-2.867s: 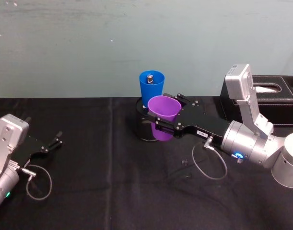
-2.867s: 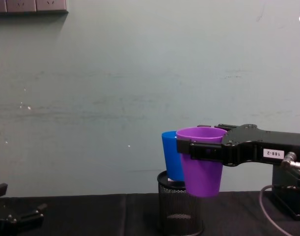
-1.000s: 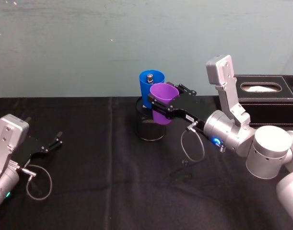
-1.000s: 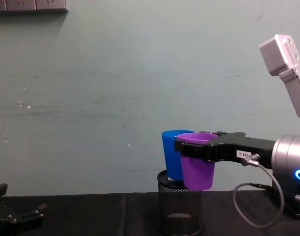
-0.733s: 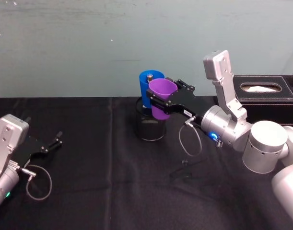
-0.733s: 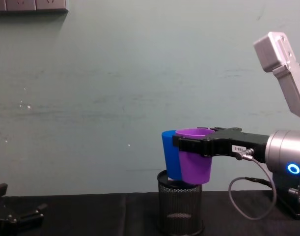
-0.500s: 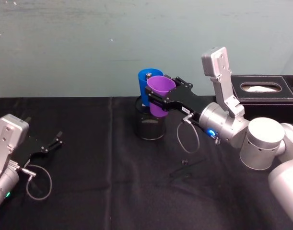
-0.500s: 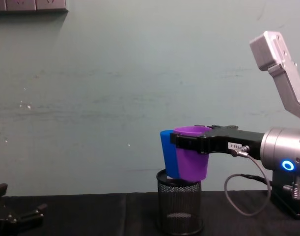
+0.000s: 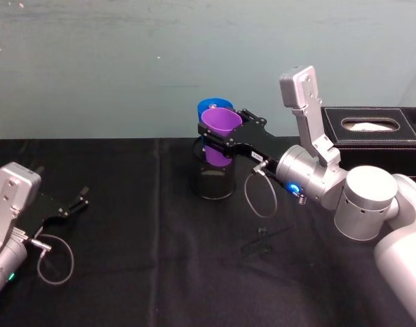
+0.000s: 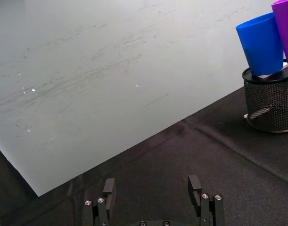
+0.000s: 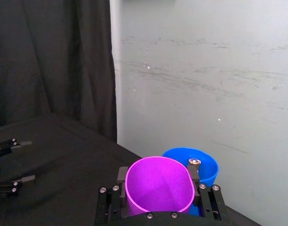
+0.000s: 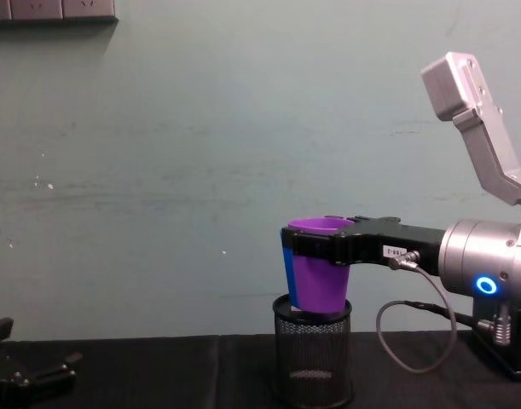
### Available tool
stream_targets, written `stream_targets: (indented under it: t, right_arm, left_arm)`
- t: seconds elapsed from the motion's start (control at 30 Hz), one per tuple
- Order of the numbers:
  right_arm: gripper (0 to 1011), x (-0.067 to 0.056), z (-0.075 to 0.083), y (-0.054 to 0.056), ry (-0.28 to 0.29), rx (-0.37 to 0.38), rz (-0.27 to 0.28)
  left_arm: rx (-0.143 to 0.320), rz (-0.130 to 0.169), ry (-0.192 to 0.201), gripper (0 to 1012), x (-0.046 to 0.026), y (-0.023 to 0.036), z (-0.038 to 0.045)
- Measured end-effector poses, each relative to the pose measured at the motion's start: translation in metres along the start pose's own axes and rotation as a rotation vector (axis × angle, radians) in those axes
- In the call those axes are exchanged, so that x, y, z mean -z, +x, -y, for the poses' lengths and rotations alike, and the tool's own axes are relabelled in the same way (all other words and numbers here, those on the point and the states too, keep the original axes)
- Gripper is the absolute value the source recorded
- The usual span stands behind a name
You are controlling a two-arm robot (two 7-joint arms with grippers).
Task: Pick up one cup with a gripper and tap it against the other cup.
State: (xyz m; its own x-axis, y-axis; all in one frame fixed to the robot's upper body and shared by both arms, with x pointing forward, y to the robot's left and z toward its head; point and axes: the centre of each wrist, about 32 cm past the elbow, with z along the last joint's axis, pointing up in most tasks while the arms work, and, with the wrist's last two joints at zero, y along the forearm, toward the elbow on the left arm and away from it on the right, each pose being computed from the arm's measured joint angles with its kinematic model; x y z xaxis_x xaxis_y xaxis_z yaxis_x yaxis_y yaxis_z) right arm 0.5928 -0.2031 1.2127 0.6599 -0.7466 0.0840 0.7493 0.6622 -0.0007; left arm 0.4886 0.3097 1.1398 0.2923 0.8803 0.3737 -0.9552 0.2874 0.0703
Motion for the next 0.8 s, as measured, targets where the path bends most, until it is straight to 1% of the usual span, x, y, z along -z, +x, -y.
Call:
stream_targets:
  t: [0.47, 0.8]
  right_arm:
    - [752, -0.003, -0.007, 0.009, -0.001, 0.018, 0.016]
    - [752, -0.006, -0.013, 0.010, 0.006, 0.016, 0.017]
  left_arm:
    - [0.000, 0.000, 0.000, 1000, 0.0000, 0.0000, 0.0000]
    - [0.000, 0.000, 0.000, 1000, 0.0000, 0.0000, 0.0000]
